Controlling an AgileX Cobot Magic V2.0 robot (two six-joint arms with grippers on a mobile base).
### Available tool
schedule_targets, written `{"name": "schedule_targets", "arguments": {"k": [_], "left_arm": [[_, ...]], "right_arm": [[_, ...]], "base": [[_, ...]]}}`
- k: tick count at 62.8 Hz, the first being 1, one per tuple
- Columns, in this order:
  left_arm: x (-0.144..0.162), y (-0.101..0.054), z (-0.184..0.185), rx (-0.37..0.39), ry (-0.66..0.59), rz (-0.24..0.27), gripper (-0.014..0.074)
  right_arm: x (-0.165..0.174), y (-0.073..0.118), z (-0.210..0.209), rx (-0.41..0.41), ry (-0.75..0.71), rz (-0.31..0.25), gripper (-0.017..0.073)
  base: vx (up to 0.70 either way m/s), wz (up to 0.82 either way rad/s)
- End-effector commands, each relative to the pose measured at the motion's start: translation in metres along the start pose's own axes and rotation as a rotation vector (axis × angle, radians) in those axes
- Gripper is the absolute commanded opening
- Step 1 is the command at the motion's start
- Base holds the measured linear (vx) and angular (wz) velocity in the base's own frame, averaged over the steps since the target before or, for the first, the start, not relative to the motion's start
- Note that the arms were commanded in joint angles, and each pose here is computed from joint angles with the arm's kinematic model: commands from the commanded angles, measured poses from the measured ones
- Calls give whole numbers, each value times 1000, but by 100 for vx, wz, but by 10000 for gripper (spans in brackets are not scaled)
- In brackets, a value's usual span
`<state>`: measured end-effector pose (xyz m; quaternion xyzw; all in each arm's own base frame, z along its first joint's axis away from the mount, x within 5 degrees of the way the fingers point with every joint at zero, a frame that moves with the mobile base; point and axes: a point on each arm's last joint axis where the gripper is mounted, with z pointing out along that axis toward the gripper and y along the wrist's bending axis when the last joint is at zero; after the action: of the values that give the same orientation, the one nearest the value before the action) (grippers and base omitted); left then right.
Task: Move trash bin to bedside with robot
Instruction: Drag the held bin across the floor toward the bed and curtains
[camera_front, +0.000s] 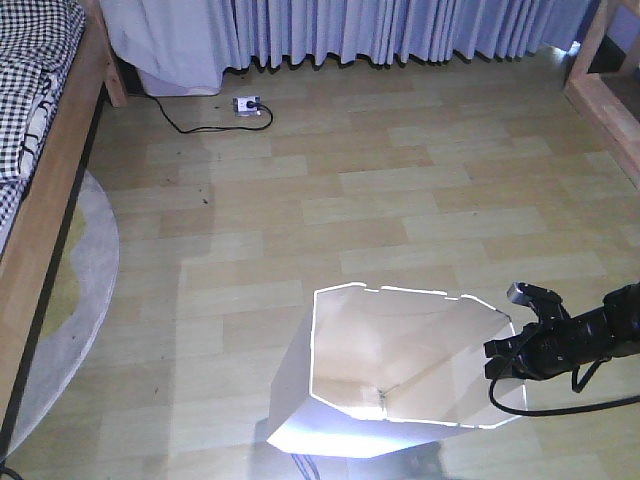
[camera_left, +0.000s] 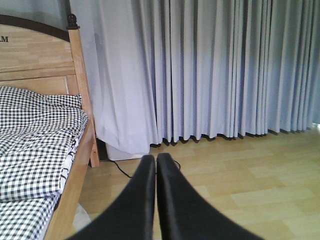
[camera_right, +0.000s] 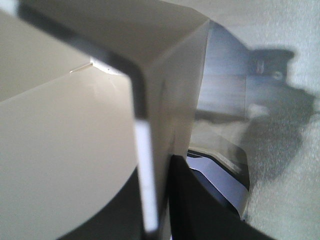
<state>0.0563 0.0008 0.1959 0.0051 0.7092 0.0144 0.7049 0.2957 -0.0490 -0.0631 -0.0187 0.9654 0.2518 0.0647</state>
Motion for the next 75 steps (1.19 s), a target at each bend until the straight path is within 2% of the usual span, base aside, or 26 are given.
{"name": "schedule_targets", "arguments": {"k": [1,75], "left_arm": [[-3,0,0,7,-70,-23,-6],[-3,0,0,7,-70,-23,-6]], "right_arm": [[-18,27,-22,-217,-88,-25,-4],[-18,27,-22,-217,-88,-25,-4]], "base": [[29,4],[25,11]]}}
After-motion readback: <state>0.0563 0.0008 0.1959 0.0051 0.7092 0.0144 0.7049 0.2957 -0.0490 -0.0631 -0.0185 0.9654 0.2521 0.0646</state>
